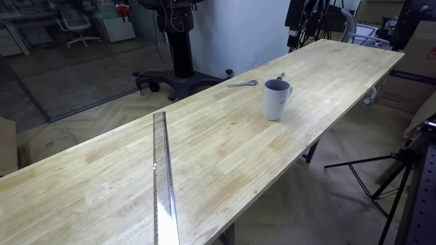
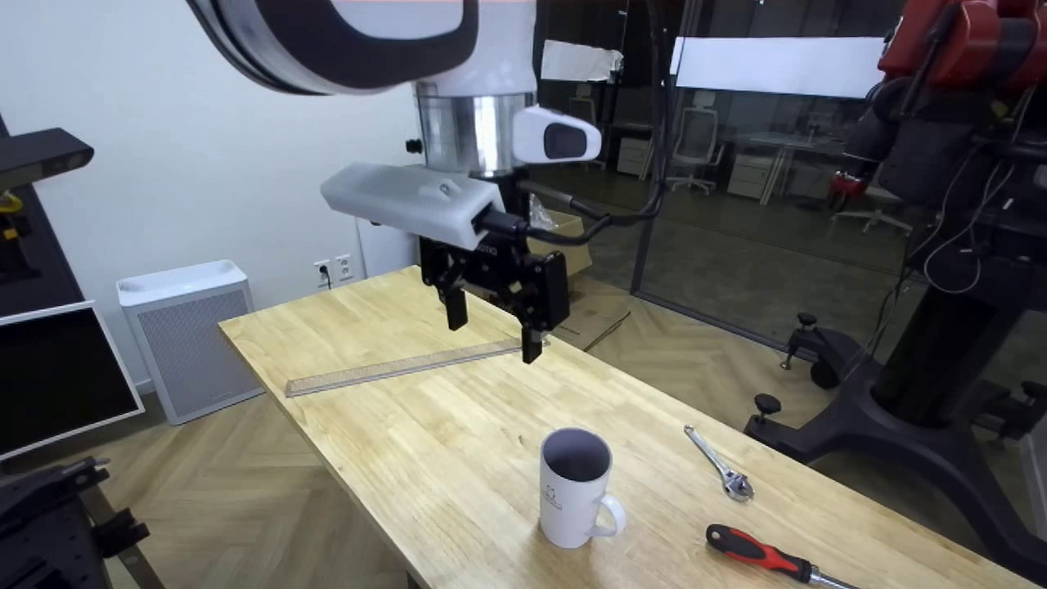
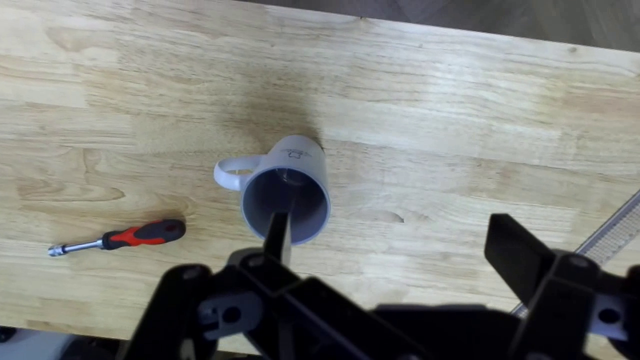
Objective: Move the mug to the left
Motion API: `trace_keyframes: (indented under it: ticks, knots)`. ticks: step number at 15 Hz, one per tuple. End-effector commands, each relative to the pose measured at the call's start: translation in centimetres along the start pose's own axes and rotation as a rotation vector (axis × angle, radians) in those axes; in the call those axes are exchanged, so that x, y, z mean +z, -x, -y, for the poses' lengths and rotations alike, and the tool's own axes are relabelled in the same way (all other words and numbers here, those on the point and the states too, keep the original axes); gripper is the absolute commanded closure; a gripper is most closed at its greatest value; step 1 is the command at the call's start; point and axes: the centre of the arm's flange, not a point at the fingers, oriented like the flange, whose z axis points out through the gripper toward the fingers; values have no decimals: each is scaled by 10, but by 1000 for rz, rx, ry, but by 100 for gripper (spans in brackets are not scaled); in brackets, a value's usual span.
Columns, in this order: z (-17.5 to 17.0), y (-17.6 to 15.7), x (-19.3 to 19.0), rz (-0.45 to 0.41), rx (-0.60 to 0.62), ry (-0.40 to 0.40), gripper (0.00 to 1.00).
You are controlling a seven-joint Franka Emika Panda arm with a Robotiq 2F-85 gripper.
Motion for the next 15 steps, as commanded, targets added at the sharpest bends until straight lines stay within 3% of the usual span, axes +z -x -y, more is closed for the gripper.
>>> trace_keyframes:
  ticks: [1,6,15]
  knots:
    - [1,-1,3,6,-4,0,0]
    - [-5,-14,9,4,-14,-11,0]
    - [-73,-80,90,16,93,-192,0]
